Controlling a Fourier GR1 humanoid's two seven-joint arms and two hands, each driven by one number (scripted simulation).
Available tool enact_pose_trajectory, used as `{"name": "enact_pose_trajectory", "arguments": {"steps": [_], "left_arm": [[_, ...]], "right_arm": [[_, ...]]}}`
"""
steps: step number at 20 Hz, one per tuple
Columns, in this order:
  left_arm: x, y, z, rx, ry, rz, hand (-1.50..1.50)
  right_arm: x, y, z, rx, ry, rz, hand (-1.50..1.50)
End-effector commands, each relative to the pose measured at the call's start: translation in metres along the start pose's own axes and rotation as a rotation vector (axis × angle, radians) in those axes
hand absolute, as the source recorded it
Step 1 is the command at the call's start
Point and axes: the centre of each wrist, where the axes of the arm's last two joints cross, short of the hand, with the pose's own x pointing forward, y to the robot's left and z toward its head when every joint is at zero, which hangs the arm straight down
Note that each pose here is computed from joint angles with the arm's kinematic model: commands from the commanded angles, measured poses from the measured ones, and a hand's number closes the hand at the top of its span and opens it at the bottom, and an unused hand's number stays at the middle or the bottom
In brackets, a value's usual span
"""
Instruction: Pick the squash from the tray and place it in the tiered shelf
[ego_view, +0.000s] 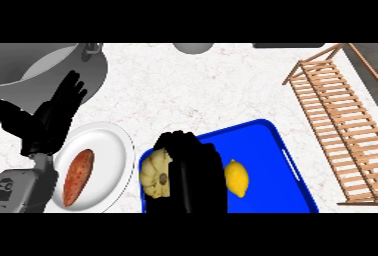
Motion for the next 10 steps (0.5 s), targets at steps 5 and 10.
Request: {"name": "enact_pose_trajectory", "arguments": {"steps": [5,10], "left_arm": [[-0.001,-0.004,-0.002,-0.012,-0.009,-0.002,0.00],[-0.007,-0.010,-0.001,-0.002,-0.001,0.004,0.00]], "right_arm": [[0.017,-0.076,-0.001,-0.273,0.208,-0.118,1.50],[0.016,-0.108,-0.018,-0.371,0.271,-0.027,1.50]]}}
